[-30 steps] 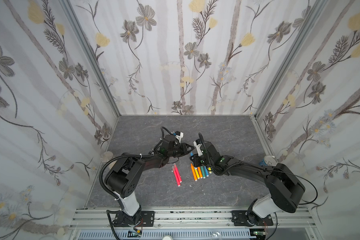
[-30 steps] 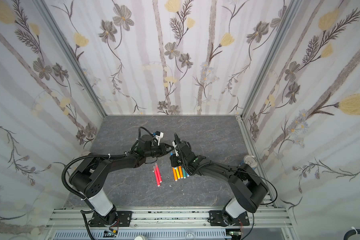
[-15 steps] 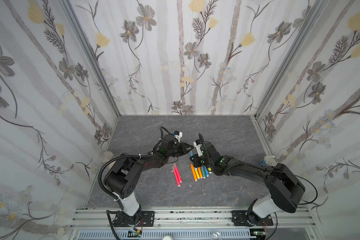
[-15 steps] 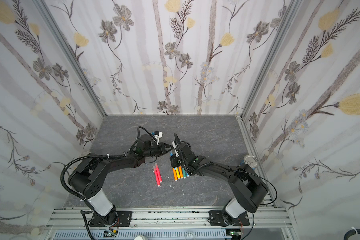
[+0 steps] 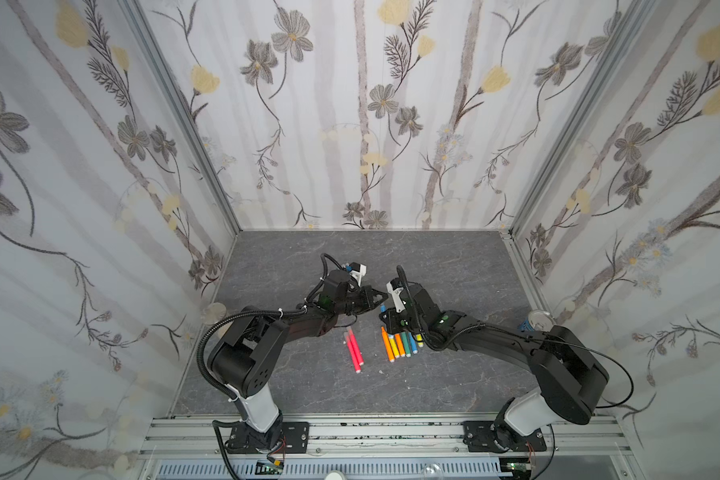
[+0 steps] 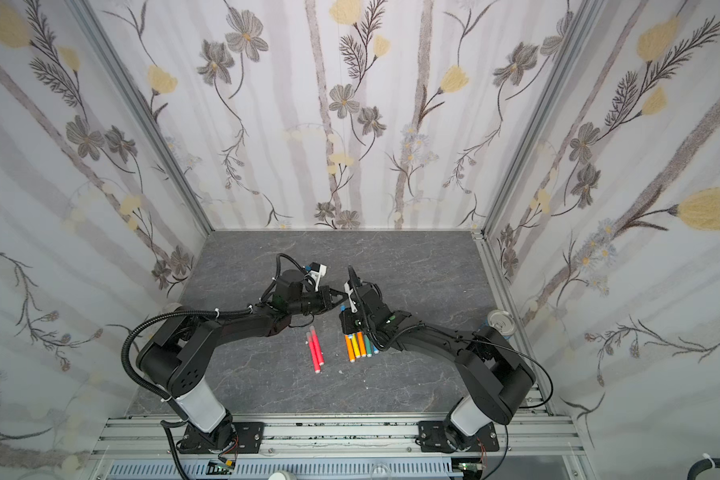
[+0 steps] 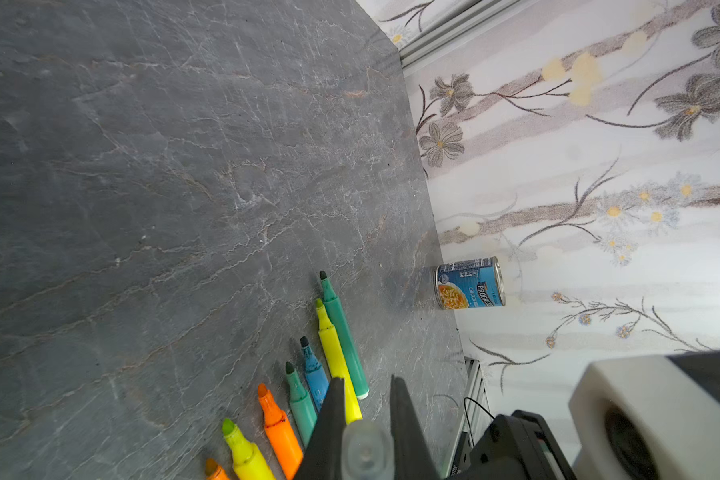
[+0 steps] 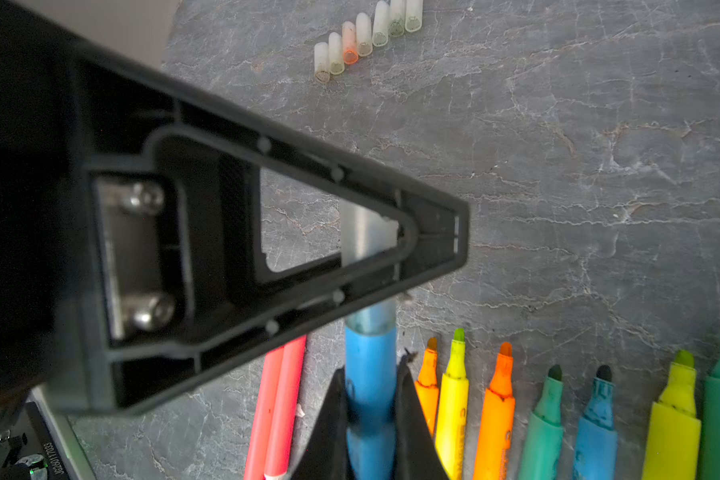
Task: Open the pen caps
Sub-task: 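Pull the clear cap off the blue highlighter with the left gripper, then lower the blue highlighter by the markers while the left carries the cap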
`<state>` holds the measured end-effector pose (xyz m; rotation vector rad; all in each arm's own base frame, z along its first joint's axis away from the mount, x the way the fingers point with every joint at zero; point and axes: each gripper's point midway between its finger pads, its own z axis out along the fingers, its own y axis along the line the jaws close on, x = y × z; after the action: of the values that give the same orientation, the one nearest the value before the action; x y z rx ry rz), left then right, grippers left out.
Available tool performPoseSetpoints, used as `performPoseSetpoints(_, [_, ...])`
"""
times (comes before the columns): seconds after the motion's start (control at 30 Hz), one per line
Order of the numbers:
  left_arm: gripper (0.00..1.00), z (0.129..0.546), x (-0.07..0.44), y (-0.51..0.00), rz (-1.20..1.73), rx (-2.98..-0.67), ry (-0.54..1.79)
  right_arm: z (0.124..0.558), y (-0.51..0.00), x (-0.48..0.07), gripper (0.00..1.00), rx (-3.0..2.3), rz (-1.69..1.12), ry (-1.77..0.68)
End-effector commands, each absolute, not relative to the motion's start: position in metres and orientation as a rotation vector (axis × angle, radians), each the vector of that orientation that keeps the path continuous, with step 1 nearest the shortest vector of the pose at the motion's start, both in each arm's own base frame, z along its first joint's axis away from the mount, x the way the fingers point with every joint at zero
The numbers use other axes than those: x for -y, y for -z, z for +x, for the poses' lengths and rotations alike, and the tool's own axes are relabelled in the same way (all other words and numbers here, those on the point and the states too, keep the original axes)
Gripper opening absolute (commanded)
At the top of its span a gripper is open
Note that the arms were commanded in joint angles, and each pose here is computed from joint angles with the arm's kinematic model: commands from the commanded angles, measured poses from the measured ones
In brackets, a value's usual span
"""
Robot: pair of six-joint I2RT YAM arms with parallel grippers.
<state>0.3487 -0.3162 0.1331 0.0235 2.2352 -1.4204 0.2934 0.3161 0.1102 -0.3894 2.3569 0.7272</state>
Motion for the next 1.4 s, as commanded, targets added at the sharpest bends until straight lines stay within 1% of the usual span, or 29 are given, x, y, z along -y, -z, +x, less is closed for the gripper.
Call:
performPoseSetpoints(0.0, [0.00, 0.349, 0.319, -0.141, 0.051, -2.200, 1.439, 0.298, -0.114, -0.317, 0.00, -2.340, -0.377, -0.721])
performPoseSetpoints(0.17, [0.00, 0.356, 0.315, -0.143, 0.046, -2.195, 1.425, 0.296, -0.112, -0.316, 0.00, -2.350, -0.382, -0.722])
performPoseSetpoints(0.4, [0.00, 0.386, 0.287, -0.143, -0.021, -2.169, 1.361, 0.284, -0.104, -0.314, 0.00, -2.380, -0.388, -0.720])
performPoseSetpoints(0.43, [0.00, 0.390, 0.283, -0.143, -0.033, -2.165, 1.354, 0.272, -0.103, -0.321, 0.00, -2.380, -0.424, -0.730])
performPoseSetpoints(0.73, [0.00, 0.417, 0.238, -0.138, -0.115, -2.153, 1.247, 0.239, -0.082, -0.335, 0.00, -2.417, -0.483, -0.740])
performPoseSetpoints(0.93, [0.00, 0.425, 0.204, -0.137, -0.172, -2.150, 1.175, 0.227, -0.068, -0.341, 0.00, -2.440, -0.494, -0.747])
performPoseSetpoints(1.07, [0.00, 0.430, 0.173, -0.139, -0.232, -2.136, 1.125, 0.229, -0.065, -0.338, 0.00, -2.453, -0.472, -0.690])
performPoseSetpoints(1.13, [0.00, 0.430, 0.160, -0.140, -0.252, -2.132, 1.105, 0.230, -0.051, -0.334, 0.00, -2.491, -0.463, -0.621])
performPoseSetpoints(1.3, [0.00, 0.429, 0.138, -0.132, -0.298, -2.135, 1.063, 0.234, -0.040, -0.334, 0.00, -2.523, -0.439, -0.535])
performPoseSetpoints(1.37, [0.00, 0.428, 0.132, -0.127, -0.320, -2.138, 1.059, 0.236, -0.037, -0.335, 0.02, -2.533, -0.437, -0.488])
